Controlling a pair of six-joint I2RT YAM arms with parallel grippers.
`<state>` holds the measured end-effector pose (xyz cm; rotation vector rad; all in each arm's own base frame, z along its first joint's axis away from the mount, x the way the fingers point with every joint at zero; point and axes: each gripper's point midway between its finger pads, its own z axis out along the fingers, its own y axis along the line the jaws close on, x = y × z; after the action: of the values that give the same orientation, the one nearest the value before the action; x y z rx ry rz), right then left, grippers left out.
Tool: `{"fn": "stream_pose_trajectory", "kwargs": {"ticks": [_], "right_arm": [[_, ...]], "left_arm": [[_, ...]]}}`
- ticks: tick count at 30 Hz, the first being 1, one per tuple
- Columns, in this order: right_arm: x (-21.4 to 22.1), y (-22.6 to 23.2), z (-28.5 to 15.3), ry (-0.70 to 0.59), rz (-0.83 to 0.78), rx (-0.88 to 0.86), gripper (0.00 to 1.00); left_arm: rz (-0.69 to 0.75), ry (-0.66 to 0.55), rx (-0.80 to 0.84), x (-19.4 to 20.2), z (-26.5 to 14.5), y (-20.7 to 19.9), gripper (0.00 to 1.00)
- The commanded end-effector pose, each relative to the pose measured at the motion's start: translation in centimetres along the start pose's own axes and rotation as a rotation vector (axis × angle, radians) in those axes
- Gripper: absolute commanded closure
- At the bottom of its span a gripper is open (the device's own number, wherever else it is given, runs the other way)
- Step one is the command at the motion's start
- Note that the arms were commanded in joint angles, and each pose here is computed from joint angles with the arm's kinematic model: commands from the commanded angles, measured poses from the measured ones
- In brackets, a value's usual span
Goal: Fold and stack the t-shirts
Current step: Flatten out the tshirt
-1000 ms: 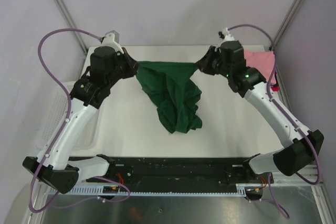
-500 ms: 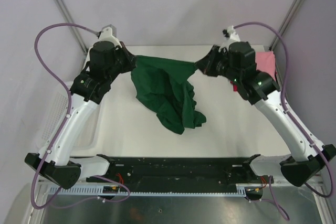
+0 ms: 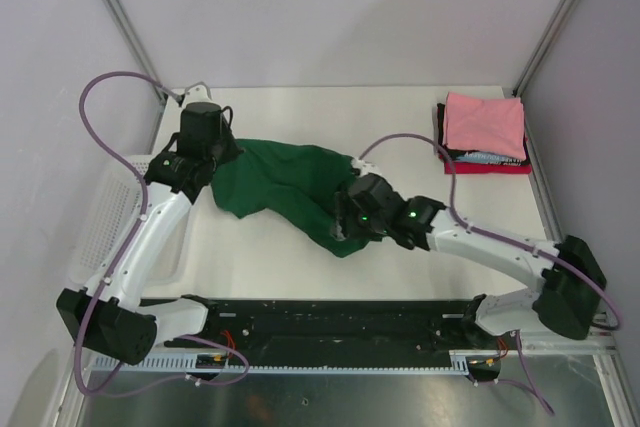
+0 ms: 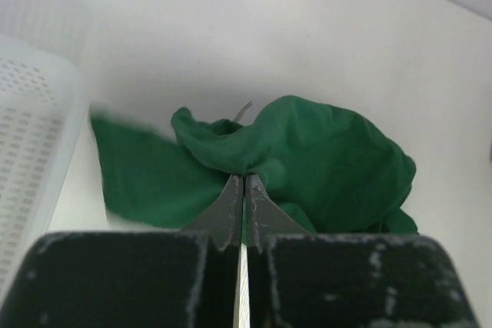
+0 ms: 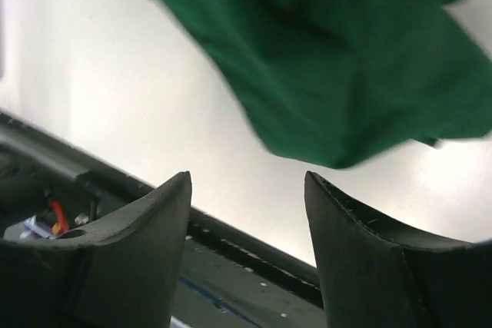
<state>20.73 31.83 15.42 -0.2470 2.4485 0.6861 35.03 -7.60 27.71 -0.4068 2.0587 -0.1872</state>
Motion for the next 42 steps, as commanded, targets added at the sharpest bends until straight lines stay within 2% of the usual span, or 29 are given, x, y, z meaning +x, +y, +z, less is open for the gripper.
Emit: {"fn": "stream_pose_trajectory", "kwargs": {"ticks": [1, 7, 12, 16, 20, 23, 35, 37, 41, 42], "right_arm": [[-2.3, -5.9, -3.4, -0.19, 0.153, 0.142, 0.36], [2.0, -13.5, -3.7, -0.186, 0.331, 0.261, 0.55], [3.0, -15.5, -2.3, -0.158, 0.335, 0.301, 0.6], [3.1, -16.1, -0.8, -0.137, 0.306, 0.313, 0.58], [2.1, -16.4, 0.8, -0.15, 0.285, 0.299, 0.48], [1.2, -16.3, 2.0, -0.165, 0.282, 0.267, 0.45], [0.3, -16.1, 5.6, -0.161, 0.295, 0.2, 0.46], [0.3, -16.0, 5.7, -0.16, 0.298, 0.198, 0.56], [-0.2, -16.0, 4.7, -0.175, 0.301, 0.212, 0.92], [-0.4, -16.0, 4.2, -0.18, 0.298, 0.217, 0.96]], "left_arm": [[-0.019, -0.045, -0.033, -0.7, 0.3, 0.7, 1.0], [-0.021, -0.032, -0.027, -0.4, 0.5, 0.7, 1.0], [-0.019, -0.025, -0.023, -0.2, 0.6, 0.5, 1.0], [-0.017, -0.026, -0.02, -0.3, 0.6, 0.5, 1.0], [-0.014, -0.027, -0.017, -0.3, 0.5, 0.5, 1.0], [-0.012, -0.027, -0.013, -0.3, 0.4, 0.4, 1.0], [-0.004, -0.023, -0.008, -0.3, 0.4, 0.4, 1.0], [-0.006, -0.026, -0.006, -0.4, 0.4, 0.3, 1.0], [-0.004, -0.033, -0.002, -0.7, 0.2, 0.3, 1.0], [-0.002, -0.034, 0.001, -0.8, 0.1, 0.2, 1.0]]}}
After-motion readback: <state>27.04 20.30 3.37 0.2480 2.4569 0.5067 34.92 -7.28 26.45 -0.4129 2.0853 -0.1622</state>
